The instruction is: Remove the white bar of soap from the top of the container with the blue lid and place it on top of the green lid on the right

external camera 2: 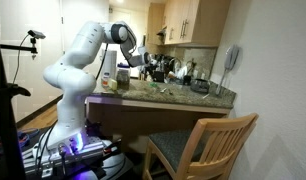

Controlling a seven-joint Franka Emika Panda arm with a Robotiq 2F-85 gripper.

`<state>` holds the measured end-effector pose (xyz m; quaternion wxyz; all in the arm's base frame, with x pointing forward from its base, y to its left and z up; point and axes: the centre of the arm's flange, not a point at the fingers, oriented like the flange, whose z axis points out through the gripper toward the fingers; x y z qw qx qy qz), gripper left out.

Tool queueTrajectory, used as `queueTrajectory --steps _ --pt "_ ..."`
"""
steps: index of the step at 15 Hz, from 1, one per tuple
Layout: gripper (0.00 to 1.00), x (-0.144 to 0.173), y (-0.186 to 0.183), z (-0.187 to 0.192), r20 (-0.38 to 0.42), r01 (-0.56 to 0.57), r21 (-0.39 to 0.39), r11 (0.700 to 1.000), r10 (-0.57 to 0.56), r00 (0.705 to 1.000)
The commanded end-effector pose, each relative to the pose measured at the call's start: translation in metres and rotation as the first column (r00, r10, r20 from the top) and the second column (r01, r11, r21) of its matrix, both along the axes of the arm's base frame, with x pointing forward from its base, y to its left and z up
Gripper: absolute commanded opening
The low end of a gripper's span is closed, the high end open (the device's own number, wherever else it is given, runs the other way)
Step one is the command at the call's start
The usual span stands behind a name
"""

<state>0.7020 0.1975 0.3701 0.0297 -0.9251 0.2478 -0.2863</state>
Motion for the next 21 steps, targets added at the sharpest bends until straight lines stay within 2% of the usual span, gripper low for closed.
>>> queueTrajectory --steps 1,2,3,4,6,7,21 --pt "0.24 0.018 0.008 -0.007 0.014 0.028 -0.016 0.999 -0.028 1.000" --pt "0.24 0.020 0.008 -0.010 0.025 0.045 -0.026 0.999 -0.045 0.999" --pt "0.24 0.007 0.004 -0.006 0.011 0.016 -0.005 1.000 -0.016 1.000" --pt "0.49 0.008 0.005 -0.008 0.013 0.020 -0.007 1.000 -0.020 1.000" --pt "0.49 0.008 0.006 -0.009 0.012 0.018 -0.007 1.000 -0.018 1.000" --pt "0.24 0.009 0.005 -0.010 0.011 0.024 -0.008 1.000 -0.024 1.000" --pt "0.24 0.008 -0.003 -0.024 -0.038 0.058 0.005 0.998 -0.057 0.998"
